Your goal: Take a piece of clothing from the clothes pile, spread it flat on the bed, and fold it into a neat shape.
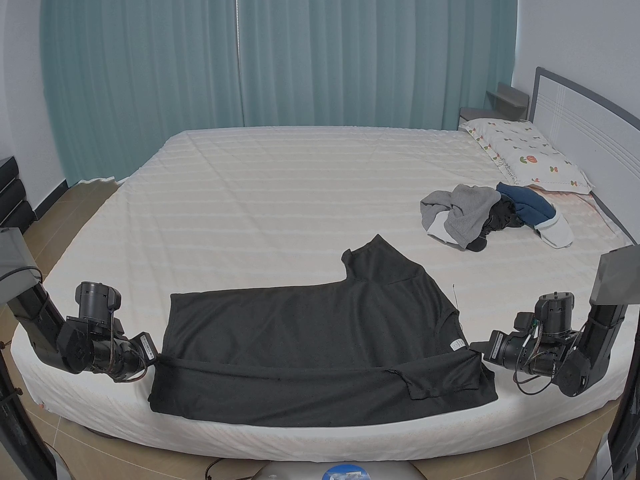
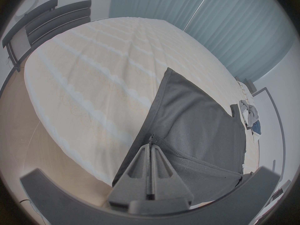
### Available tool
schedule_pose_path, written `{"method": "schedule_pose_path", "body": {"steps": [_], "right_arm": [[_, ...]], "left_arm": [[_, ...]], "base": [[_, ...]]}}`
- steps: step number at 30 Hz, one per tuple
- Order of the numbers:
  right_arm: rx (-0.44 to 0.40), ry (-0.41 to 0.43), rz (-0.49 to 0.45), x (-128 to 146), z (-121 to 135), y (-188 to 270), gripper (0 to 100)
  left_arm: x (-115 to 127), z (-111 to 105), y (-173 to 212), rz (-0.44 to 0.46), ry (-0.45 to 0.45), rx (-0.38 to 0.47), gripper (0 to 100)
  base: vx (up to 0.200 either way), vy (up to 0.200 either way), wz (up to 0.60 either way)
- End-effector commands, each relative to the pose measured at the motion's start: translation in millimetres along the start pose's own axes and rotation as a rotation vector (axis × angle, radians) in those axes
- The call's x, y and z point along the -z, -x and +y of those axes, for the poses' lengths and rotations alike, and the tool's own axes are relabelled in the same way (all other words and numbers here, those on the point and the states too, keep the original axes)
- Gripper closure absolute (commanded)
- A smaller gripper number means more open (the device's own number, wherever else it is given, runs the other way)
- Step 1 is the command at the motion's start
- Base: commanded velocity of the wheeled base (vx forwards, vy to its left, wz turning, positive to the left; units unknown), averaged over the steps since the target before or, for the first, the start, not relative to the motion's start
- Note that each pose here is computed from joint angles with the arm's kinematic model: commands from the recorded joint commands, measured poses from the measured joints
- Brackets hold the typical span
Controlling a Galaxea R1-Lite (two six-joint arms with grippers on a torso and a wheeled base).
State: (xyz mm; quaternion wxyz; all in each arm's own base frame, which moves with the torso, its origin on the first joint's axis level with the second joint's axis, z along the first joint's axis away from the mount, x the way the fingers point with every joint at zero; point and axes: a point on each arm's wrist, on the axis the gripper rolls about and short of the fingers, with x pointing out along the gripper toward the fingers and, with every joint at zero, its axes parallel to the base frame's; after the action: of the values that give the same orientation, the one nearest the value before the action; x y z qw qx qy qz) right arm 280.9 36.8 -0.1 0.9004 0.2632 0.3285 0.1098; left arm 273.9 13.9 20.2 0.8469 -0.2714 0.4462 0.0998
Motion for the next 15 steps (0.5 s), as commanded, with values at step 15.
{"method": "schedule_pose_path", "body": {"steps": [15], "right_arm": [[0.005,-0.004,0.012,4,-9,-20,100]], "left_arm": [[2,2,-17,0.022,0.026,-0.006,100]], "base": [[0.0,0.0,0.0]]}}
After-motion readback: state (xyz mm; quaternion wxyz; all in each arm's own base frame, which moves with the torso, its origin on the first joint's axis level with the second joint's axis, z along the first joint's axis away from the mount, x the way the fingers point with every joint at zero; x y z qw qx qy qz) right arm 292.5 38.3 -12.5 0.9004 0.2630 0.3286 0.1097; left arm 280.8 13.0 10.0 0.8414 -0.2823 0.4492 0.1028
